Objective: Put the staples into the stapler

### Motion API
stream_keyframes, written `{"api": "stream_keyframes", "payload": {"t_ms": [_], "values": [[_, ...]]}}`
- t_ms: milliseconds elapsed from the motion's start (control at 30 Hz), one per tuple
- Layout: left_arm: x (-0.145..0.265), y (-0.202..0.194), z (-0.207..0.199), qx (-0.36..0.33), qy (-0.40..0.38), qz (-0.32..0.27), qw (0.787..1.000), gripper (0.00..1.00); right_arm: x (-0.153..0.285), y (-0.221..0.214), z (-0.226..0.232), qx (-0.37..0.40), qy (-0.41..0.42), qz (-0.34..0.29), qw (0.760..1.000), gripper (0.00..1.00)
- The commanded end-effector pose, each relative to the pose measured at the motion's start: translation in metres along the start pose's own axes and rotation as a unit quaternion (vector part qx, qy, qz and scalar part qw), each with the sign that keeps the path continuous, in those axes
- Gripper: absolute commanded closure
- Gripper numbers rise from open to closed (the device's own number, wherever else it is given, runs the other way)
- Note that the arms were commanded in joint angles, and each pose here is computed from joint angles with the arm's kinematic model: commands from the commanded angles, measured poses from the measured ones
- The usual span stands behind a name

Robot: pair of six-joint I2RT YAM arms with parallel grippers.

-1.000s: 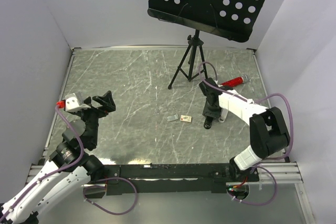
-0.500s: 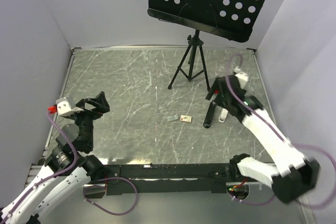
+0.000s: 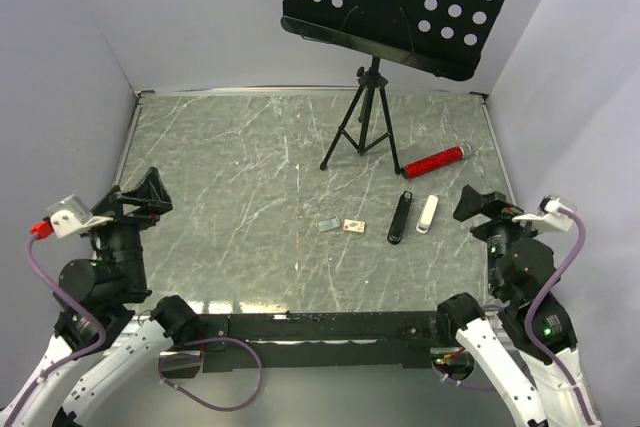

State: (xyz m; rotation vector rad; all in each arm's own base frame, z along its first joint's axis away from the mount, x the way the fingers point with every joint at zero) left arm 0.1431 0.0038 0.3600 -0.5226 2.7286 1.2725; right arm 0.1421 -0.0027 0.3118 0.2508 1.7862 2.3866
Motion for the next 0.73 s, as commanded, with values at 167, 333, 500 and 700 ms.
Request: {"api": "stream_keyframes", "payload": {"t_ms": [167,333,500,700], "values": [[-0.001,0.029,-0.009,-0.006,-0.017,-0.036,0.999,0.01,0.001,-0.018,-0.011,0.031,-0.012,0.008,0.999,0.00],[-0.001,0.026,-0.008,-0.005,-0.014,-0.032,0.999,0.01,-0.002,-0.020,-0.012,0.039,-0.018,0.010,0.999,0.00],[-0.001,0.022,-0.006,-0.004,-0.007,-0.031,1.000,0.01,-0.006,-0.018,-0.009,0.048,-0.015,0.007,0.999,0.00],[-0.002,0.018,-0.006,-0.004,-0.005,-0.026,1.000,0.01,-0.006,-0.019,-0.009,0.048,-0.016,0.010,0.999,0.00]]}}
Point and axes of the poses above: each gripper's point midway between its finger pads, its own x axis back along the fingers, its own z axis along the line the jaws close on, y = z × x, the point moved 5 cm from there along x, back along the fingers, and after that the axes turned 9 degrees about x, right-handed, at the moved point
